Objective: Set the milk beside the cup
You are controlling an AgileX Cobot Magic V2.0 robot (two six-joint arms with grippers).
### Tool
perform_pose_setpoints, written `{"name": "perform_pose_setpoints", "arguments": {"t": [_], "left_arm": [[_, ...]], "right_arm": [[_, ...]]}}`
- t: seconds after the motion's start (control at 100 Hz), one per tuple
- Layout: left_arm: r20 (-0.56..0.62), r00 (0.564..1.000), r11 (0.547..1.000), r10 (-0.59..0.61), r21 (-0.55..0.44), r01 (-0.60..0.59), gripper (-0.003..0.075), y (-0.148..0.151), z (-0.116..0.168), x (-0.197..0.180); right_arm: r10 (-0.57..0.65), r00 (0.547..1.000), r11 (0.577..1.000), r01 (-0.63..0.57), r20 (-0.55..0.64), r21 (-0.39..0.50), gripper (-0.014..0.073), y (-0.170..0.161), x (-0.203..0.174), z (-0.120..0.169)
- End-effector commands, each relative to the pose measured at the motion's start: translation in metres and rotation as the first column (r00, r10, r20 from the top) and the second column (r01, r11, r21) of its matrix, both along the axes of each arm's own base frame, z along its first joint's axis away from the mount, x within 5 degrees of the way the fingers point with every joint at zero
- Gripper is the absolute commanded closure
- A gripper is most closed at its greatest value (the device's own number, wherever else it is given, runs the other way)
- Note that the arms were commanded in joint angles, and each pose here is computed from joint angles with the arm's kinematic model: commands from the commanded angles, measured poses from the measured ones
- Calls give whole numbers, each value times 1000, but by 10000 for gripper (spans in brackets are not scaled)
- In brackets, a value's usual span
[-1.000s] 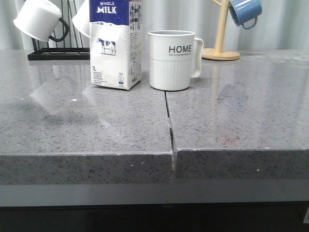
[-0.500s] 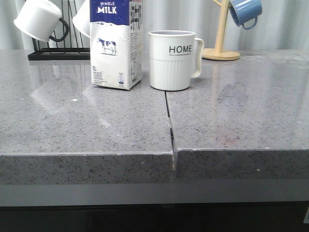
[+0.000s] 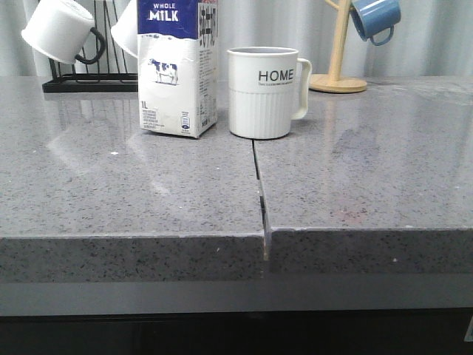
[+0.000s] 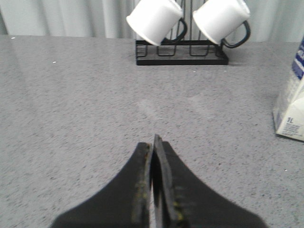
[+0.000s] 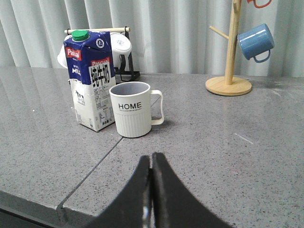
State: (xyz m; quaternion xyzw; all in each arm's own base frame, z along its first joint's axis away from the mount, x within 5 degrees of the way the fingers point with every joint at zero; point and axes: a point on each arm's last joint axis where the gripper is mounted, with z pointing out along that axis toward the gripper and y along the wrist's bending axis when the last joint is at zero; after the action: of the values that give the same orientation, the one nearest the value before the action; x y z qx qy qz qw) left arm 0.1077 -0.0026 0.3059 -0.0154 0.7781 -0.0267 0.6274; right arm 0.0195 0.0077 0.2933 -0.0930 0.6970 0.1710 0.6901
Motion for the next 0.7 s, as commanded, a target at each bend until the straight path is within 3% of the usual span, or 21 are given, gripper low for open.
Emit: {"name": "perform_pose_setpoints", "arguments": {"t": [0.0, 0.39, 0.69], "left_arm": [[111, 994, 1000, 16, -9, -15, 741, 2, 12, -9], [199, 980, 999, 16, -41, -8, 741, 2, -15, -49], [225, 974, 999, 16, 39, -26, 741, 3, -37, -58]], "right_arm": [[-6, 994, 999, 2, 107, 36, 664, -2, -5, 14], [-6, 994, 999, 2, 107, 36, 664, -2, -5, 14], [-6, 994, 999, 2, 107, 36, 664, -2, -5, 14]]}}
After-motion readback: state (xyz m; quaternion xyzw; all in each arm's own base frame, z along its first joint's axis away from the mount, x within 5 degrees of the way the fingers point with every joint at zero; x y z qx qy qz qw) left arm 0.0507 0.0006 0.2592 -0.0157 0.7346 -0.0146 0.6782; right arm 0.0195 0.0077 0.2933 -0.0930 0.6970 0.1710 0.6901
